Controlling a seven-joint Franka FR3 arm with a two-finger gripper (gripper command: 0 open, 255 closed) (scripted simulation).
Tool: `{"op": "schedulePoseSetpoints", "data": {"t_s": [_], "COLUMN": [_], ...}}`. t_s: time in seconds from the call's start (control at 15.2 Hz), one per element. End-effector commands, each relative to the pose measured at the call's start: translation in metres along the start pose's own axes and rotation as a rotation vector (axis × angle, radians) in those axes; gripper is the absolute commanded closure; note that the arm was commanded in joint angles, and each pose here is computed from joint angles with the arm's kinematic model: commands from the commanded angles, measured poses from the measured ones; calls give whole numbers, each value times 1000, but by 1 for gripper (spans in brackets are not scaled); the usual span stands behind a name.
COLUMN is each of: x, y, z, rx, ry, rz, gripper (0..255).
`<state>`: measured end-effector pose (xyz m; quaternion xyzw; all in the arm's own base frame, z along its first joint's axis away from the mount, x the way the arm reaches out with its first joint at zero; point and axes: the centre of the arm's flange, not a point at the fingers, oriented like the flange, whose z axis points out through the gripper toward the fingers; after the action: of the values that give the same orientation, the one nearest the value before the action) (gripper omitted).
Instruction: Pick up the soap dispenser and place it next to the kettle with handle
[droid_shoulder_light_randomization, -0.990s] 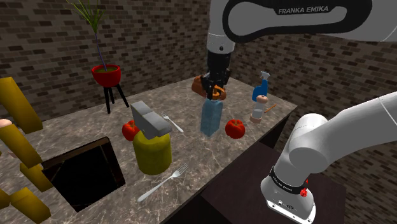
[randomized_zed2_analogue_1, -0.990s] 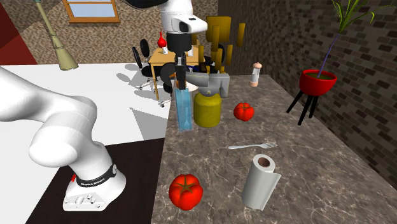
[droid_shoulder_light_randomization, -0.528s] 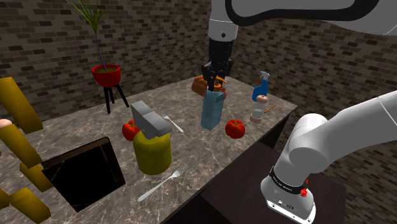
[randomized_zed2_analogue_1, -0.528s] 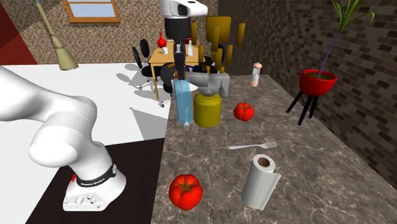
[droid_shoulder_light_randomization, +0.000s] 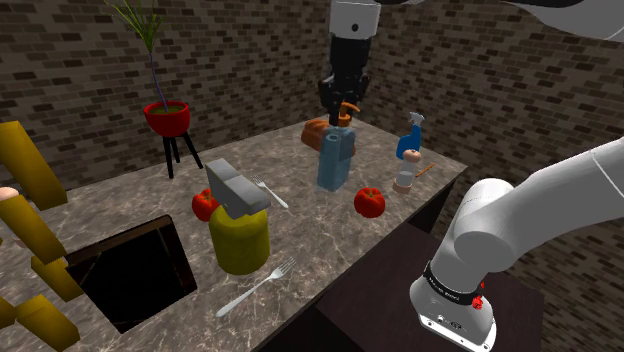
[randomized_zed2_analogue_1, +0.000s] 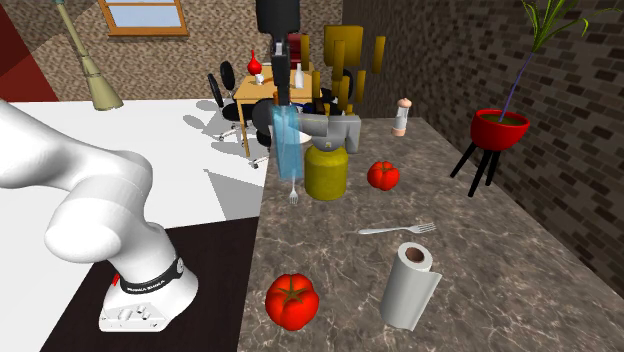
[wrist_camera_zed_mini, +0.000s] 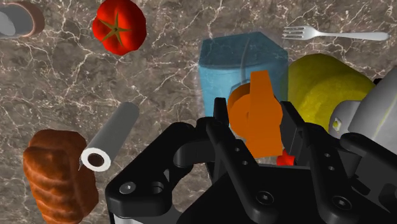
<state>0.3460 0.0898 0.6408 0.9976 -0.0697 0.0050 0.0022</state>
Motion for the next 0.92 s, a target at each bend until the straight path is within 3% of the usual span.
{"op": "schedulePoseSetpoints", "data": {"t_s": [0.0,0.73,0.86], "x": [0,1,-3], "y": [-1,-1,-27], "z": [-11,-67,-65], "rx": [0,0,0], "ry": [0,0,0], "rz": [0,0,0], "gripper": [255,255,255]}}
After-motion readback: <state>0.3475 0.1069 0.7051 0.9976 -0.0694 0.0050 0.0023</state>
